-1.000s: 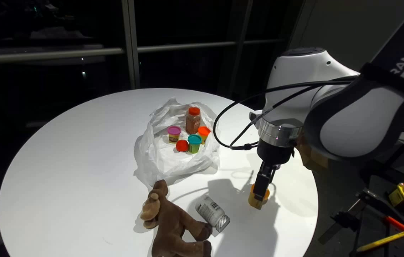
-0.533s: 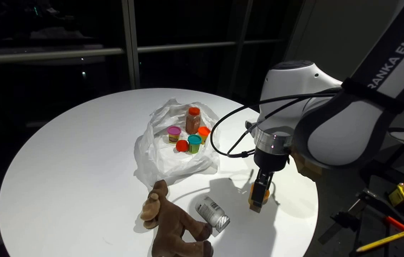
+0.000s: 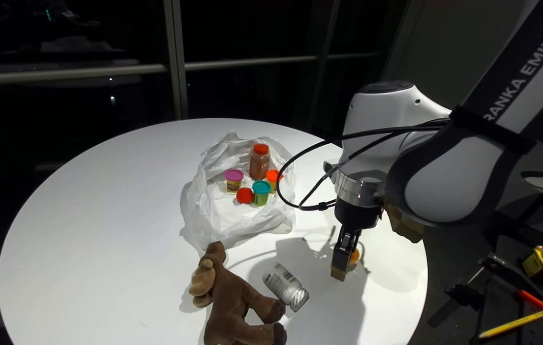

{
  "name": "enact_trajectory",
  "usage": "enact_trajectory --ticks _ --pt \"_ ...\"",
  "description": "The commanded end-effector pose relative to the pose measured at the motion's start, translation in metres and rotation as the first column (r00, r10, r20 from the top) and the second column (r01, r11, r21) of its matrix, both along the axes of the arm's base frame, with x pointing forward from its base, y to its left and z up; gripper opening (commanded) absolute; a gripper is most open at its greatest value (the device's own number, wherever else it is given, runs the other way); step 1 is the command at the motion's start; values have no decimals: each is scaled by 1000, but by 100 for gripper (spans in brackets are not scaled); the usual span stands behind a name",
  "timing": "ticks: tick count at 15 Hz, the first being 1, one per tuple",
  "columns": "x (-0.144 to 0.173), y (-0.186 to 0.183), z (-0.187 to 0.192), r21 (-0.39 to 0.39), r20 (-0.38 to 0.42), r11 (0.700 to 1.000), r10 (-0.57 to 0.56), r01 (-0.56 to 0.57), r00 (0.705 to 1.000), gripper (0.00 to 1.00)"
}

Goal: Pick up all the objects surrounding the plastic and arrange them on the plastic

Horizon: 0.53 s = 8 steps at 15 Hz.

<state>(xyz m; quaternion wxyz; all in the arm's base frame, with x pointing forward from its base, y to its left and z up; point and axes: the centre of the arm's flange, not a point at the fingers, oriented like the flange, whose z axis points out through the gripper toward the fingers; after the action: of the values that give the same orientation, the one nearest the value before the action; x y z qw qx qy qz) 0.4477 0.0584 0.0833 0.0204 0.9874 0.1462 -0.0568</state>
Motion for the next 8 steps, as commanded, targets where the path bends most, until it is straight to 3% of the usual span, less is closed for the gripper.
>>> enact_trajectory --ticks 1,5,8 --pt "12 4 34 -24 36 999 -25 26 999 23" --pt "61 18 78 -46 57 999 -21 23 998 23" --pt "116 31 105 -52 80 999 -9 13 997 23"
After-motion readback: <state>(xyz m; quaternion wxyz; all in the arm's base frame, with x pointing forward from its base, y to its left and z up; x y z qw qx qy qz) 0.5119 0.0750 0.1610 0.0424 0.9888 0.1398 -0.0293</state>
